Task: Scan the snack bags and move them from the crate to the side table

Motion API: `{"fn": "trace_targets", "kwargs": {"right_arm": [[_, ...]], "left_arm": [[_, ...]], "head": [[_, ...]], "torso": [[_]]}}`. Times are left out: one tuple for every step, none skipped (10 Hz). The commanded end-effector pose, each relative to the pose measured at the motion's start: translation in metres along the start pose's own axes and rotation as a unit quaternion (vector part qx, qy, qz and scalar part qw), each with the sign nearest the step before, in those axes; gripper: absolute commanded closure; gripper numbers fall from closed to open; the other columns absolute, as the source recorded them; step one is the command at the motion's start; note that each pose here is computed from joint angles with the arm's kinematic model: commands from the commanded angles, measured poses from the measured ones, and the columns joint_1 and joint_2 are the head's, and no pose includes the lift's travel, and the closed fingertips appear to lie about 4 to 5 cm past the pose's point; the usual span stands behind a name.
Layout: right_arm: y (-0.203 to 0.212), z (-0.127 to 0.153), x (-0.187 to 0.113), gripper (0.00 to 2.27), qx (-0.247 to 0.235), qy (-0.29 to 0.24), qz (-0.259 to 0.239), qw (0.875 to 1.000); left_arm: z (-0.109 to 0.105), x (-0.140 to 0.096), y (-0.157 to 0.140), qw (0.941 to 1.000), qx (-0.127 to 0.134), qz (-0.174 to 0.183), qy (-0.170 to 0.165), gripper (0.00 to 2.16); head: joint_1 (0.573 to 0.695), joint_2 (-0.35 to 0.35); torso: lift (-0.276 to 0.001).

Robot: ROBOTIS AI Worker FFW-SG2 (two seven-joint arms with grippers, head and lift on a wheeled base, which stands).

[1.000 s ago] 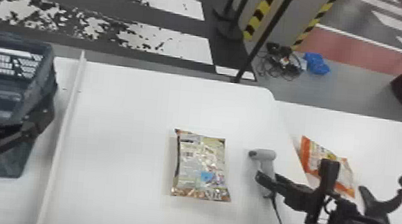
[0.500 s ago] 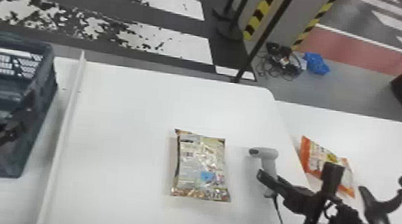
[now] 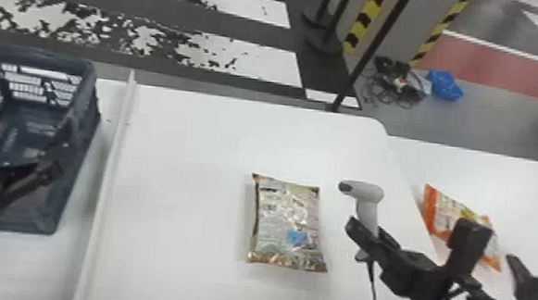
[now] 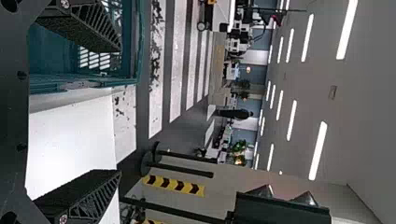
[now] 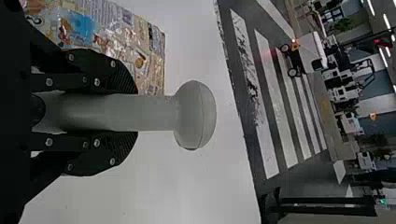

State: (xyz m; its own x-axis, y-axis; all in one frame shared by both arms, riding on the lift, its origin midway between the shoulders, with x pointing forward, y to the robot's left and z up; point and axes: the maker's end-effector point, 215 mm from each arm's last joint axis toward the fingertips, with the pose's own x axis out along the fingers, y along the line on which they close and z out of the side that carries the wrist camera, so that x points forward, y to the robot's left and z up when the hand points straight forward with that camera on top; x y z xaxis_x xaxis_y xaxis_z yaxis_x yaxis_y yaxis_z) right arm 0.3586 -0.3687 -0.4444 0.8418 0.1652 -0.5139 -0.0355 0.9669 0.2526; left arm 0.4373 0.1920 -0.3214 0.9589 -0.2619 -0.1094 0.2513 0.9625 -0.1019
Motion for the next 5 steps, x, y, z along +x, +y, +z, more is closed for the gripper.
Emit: {"fn": "trace_targets", "kwargs": {"right_arm": [[0.05, -0.003, -0.007, 2.23, -0.005, -0.005, 0.013, 1.0], [0.077, -0.011, -0.009, 2.23, -0.007, 0.004, 0.023, 1.0], [0.108, -0.019, -0.011, 2.23, -0.009, 0.009, 0.036, 0.999], [0.14, -0.032, -0.007, 2.23, -0.023, 0.021, 0.05, 0.998], [0.155, -0.041, -0.003, 2.23, -0.037, 0.029, 0.053, 0.997]], "left_arm": [[-0.003, 0.002, 0.0, 1.0, -0.001, 0.0, 0.001, 0.07], [-0.002, 0.003, -0.003, 1.0, -0.002, -0.004, -0.002, 0.07], [-0.002, 0.003, -0.005, 1.0, -0.002, -0.005, -0.003, 0.07], [-0.001, 0.003, -0.008, 1.0, -0.004, -0.008, -0.004, 0.07], [0.001, 0.0, -0.011, 0.9999, -0.004, -0.011, -0.007, 0.07]], "head": [[0.695, -0.254], [0.695, -0.219], [0.695, -0.201], [0.695, -0.159], [0.695, -0.112]], "torso": [[-0.087], [-0.087], [-0.087], [-0.087], [-0.087]]}}
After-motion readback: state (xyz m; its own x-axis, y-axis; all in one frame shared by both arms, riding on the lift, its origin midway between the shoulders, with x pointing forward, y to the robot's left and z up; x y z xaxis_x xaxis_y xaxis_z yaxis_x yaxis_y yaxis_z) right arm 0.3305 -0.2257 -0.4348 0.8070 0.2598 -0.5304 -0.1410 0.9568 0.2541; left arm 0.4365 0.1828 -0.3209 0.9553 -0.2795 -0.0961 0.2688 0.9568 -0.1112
